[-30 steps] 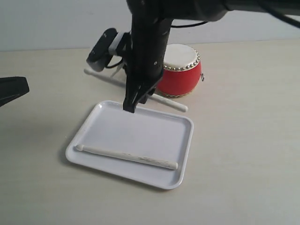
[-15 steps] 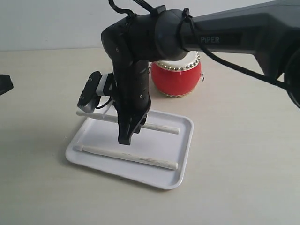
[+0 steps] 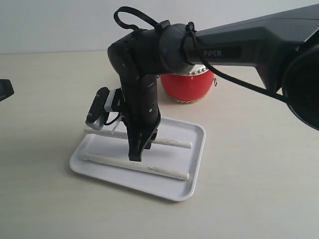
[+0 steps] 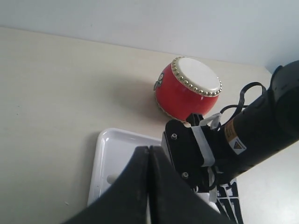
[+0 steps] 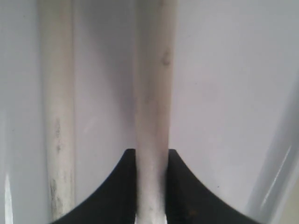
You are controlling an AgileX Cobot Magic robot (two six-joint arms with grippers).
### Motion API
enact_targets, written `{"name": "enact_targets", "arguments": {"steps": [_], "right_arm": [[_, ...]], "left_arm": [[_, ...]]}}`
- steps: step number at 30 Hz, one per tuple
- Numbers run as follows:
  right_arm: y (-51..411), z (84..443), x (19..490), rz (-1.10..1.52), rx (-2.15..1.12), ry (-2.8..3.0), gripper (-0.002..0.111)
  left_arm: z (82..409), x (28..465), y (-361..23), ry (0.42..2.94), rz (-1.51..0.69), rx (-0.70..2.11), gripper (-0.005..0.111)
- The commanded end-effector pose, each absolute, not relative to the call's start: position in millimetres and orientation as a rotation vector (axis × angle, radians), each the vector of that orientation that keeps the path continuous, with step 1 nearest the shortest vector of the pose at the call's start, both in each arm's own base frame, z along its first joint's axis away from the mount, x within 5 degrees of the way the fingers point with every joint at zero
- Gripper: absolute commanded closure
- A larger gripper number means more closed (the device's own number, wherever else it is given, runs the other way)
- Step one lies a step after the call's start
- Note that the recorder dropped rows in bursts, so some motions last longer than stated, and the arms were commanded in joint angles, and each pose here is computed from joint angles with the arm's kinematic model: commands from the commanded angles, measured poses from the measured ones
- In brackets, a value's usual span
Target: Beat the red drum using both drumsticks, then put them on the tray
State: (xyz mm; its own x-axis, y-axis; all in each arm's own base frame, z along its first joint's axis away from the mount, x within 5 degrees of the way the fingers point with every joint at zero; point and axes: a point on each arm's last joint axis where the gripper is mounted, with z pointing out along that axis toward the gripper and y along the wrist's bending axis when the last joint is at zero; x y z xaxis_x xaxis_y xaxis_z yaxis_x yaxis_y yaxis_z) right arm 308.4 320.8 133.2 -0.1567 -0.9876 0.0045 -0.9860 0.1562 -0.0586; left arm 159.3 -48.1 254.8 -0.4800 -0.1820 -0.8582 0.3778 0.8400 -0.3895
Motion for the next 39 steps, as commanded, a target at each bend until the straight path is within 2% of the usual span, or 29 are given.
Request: {"name": "enact_targets", "arguments": {"steps": [1,7,21,26,29,32,34,36,37,39], "right_arm": [[322,137,309,-0.069,-2.018,2.352,0.095],[322,137,309,-0.069,-2.018,2.352,0.088],[322,140,309,-0.063,-1.996,2.359,0.087],[322,148,309,-0.059,-1.978,2.349,0.071],[321,157,309,-0.053,-1.931,2.363,0.069],[315,187,308,-0.07,-1.766,2.427,0.079],[295,227,310,-0.026,-1.527,2.494,0.108],[270,265,307,0.076,-1.267,2.443,0.108],[259,273,305,0.099,-1.194,2.417,0.108],[229,302,282,0.151,-1.072,2.314,0.108]], "left_arm": [[257,160,-49,1.959,-0.673,0.147,0.107],[257,160,-49,1.959,-0.673,0.147,0.107],[257,160,-49,1.959,-0.673,0.147,0.107],[257,160,-49,1.959,-0.673,0.147,0.107],[257,160,-49,1.959,-0.673,0.147,0.107],[257,159,-47,1.964,-0.643,0.155,0.107],[261,151,-46,1.957,-0.621,0.15,0.107],[268,141,-44,1.93,-0.585,0.171,0.107],[271,135,-44,1.917,-0.575,0.177,0.107],[282,122,-41,1.84,-0.561,0.134,0.107]]}}
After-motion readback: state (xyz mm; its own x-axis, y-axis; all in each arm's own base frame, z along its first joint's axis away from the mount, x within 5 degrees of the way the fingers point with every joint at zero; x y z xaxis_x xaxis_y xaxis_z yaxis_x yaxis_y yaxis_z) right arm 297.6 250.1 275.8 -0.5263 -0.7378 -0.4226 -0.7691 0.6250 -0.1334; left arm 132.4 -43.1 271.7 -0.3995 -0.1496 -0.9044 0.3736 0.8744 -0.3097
